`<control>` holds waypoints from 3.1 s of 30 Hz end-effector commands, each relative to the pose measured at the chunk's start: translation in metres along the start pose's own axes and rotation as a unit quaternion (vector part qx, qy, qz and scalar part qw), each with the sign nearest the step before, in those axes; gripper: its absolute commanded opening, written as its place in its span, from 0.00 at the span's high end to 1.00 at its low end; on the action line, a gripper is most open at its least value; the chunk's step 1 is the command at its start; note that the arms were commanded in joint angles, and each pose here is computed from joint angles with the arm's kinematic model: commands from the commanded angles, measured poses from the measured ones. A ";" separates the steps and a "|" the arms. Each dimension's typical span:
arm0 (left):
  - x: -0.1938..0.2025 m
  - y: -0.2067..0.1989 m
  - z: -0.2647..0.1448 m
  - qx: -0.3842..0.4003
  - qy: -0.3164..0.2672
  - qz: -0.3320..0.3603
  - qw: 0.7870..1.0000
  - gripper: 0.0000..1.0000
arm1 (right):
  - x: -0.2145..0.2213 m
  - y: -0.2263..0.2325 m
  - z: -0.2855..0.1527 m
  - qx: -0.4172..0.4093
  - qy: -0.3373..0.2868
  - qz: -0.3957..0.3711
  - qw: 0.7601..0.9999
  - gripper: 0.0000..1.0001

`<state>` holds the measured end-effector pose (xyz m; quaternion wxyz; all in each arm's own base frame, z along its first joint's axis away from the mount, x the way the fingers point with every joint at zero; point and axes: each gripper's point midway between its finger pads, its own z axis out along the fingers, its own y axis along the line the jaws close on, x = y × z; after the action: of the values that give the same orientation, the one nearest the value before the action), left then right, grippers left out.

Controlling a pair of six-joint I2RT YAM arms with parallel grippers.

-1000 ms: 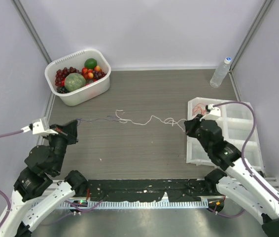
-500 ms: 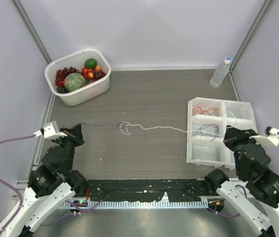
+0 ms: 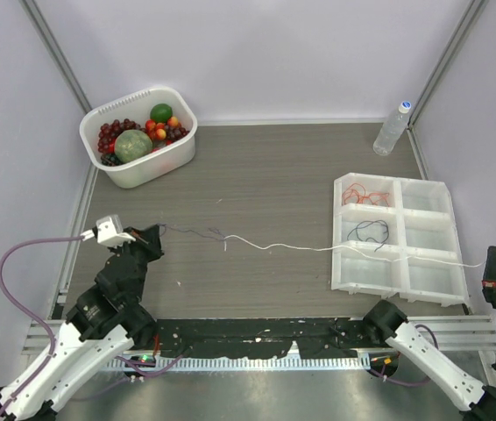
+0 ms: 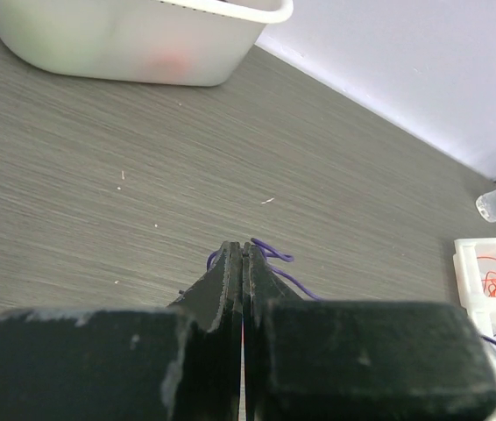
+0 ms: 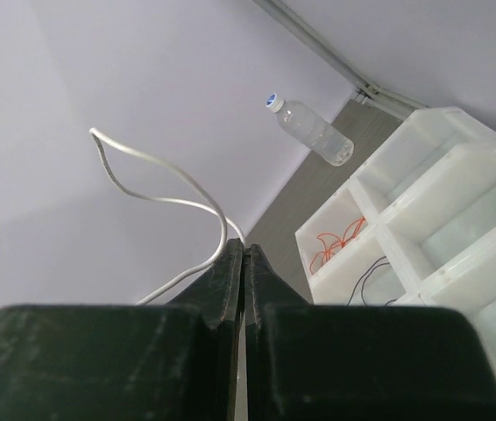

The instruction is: Untangle the cables

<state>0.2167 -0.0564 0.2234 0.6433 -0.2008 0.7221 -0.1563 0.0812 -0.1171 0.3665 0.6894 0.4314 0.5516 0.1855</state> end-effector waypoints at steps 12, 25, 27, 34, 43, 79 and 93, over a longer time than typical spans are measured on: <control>-0.010 0.034 0.002 -0.100 -0.043 -0.034 0.993 1.00 | -0.019 -0.006 0.012 -0.007 -0.001 0.007 1.000 0.99; -0.033 0.049 -0.011 -0.118 -0.092 -0.086 0.985 1.00 | 0.001 0.011 0.015 -0.032 0.024 0.001 0.999 0.99; -0.026 0.033 -0.005 -0.091 -0.069 -0.076 0.991 1.00 | 0.021 0.026 0.017 -0.052 0.043 0.004 0.998 0.99; 0.049 -0.037 0.027 0.020 0.083 -0.032 0.996 1.00 | 0.126 0.080 0.032 -0.092 0.139 -0.095 0.981 0.99; 0.127 -0.073 0.047 0.072 0.203 -0.016 0.976 1.00 | 0.186 0.097 0.034 -0.094 0.216 -0.208 0.949 0.99; 0.212 -0.116 0.029 0.219 0.337 -0.038 0.915 1.00 | 0.150 0.128 -0.003 -0.214 0.260 -0.154 0.929 0.99; 0.217 -0.119 0.030 0.223 0.347 -0.037 0.910 1.00 | 0.058 0.114 0.018 -0.138 0.137 -0.165 0.967 0.99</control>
<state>0.2292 -0.2586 0.0762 0.3579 -0.0204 0.8526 -0.3802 0.1369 -0.0002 0.4287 0.6763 0.1854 0.6633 0.2612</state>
